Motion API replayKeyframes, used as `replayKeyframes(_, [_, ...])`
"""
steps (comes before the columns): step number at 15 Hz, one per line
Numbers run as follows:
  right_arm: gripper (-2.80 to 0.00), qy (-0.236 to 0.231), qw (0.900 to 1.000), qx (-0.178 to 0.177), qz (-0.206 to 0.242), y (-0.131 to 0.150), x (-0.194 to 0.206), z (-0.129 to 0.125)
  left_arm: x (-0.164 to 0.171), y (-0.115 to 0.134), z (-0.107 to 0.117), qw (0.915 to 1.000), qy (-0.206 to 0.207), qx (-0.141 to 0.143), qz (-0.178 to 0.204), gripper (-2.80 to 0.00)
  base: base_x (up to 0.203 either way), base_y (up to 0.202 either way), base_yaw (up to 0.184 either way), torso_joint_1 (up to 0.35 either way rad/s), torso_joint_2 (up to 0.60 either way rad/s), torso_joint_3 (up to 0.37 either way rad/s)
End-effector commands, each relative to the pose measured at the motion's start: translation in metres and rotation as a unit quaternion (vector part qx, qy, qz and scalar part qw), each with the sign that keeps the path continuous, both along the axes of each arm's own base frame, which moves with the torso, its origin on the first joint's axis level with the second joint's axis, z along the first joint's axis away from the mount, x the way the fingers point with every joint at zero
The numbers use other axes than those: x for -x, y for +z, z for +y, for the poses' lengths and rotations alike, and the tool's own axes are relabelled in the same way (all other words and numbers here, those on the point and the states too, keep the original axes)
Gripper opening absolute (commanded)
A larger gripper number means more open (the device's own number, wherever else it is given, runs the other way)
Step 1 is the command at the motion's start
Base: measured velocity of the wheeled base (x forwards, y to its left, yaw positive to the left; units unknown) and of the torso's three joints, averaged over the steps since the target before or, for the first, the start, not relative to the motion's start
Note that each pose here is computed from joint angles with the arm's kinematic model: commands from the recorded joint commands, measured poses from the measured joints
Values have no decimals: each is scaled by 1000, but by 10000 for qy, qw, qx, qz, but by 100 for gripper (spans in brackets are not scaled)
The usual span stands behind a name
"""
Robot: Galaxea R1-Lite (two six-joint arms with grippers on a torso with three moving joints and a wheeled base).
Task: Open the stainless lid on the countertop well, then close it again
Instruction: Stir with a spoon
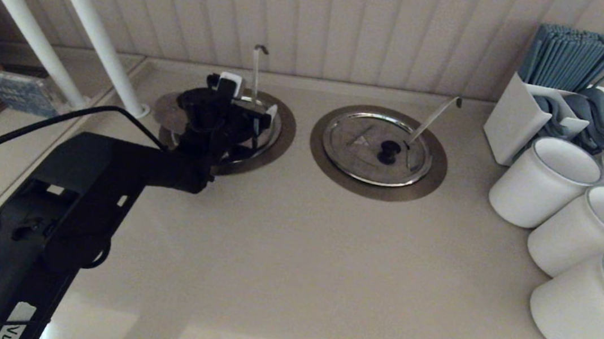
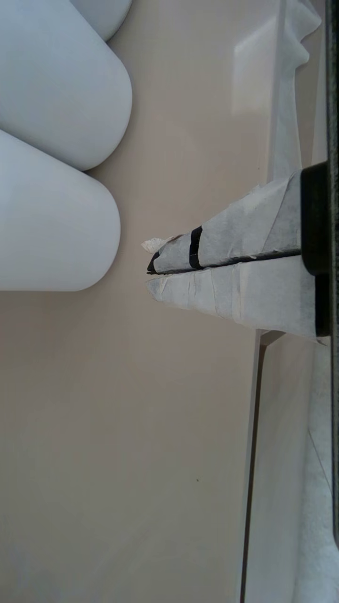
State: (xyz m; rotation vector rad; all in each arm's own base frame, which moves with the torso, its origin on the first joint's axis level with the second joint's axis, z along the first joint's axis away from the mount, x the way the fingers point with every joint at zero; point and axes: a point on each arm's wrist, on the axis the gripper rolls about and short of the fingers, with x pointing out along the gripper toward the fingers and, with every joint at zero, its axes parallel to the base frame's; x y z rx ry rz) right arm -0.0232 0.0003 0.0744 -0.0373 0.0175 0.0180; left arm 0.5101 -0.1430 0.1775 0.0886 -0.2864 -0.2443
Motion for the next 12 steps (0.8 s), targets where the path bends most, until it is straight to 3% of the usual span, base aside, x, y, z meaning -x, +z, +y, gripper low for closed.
replayKeyframes(1, [-280,4,10000,4,3,0,0,0,4,11,2,10000,17,18,-42,0,0,0,0,0,0,0])
replayKeyframes(7, [-280,4,10000,4,3,0,0,0,8,25,7,9999,58,36,-85,0,0,0,0,-1,6,1])
replayKeyframes(12, [-280,4,10000,4,3,0,0,0,14,40,10,9995,131,116,-250,0,0,0,0,0,5,-148])
